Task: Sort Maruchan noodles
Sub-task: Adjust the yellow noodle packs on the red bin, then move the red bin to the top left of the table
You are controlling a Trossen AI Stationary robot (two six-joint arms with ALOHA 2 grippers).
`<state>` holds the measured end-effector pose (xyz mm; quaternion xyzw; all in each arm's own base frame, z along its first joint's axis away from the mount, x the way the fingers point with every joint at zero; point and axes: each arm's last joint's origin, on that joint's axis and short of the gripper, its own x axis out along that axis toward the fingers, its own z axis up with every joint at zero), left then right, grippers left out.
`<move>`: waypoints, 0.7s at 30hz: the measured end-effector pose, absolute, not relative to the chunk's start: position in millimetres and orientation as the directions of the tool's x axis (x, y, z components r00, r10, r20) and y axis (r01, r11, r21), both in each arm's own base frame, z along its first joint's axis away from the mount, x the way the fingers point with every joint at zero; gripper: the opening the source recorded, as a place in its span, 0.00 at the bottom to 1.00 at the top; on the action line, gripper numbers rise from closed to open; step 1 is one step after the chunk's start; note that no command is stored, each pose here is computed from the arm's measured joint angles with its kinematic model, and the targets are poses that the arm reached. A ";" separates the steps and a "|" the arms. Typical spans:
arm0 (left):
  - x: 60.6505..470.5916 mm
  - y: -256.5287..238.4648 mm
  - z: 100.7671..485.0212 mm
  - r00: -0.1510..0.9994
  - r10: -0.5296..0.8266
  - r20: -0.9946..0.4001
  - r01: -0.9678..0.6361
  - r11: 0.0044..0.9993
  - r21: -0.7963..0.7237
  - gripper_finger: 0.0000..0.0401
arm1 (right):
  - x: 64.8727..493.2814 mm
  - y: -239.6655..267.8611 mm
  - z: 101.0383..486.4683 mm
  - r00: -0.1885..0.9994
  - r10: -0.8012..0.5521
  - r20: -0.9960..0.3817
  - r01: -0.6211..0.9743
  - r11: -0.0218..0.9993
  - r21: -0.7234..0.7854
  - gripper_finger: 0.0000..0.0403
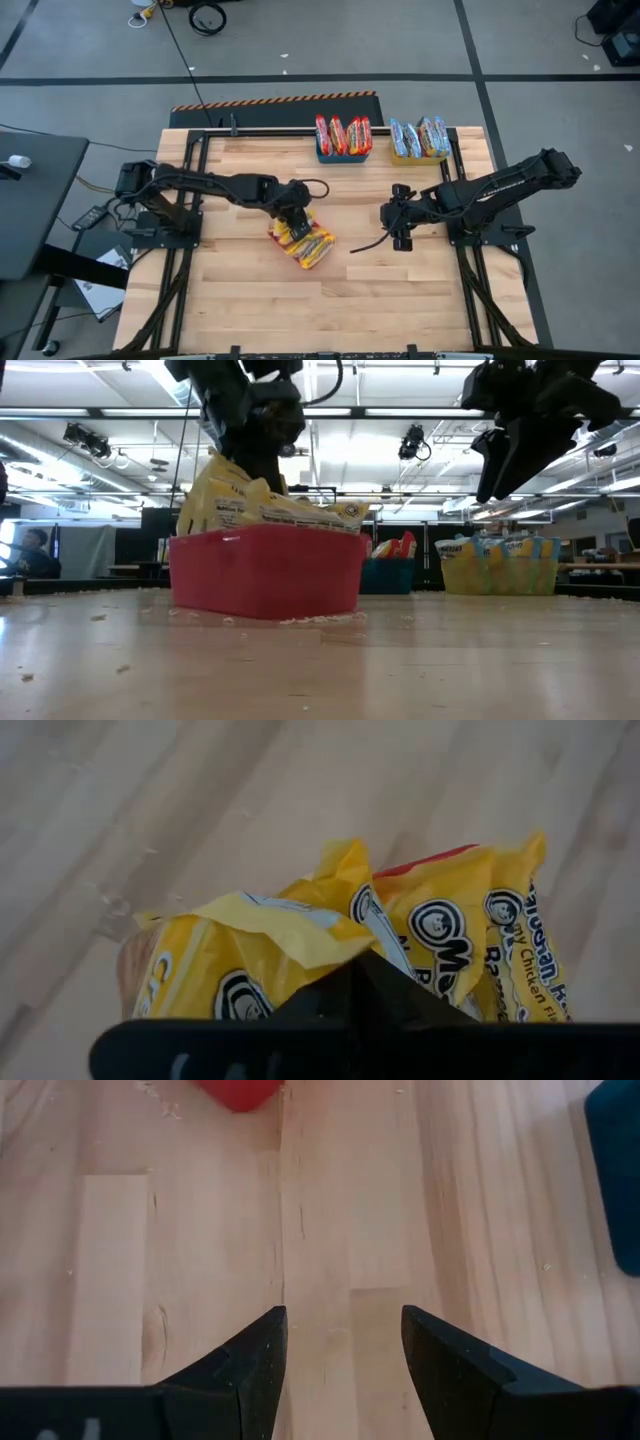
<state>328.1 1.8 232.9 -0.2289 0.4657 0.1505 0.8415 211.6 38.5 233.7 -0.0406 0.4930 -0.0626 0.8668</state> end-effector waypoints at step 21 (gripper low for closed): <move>281.0 -0.3 305.0 0.403 0.179 -0.898 -0.231 0.969 0.089 0.32 | 218.3 43.5 224.9 0.605 -0.126 -0.786 0.137 0.989 -0.053 0.50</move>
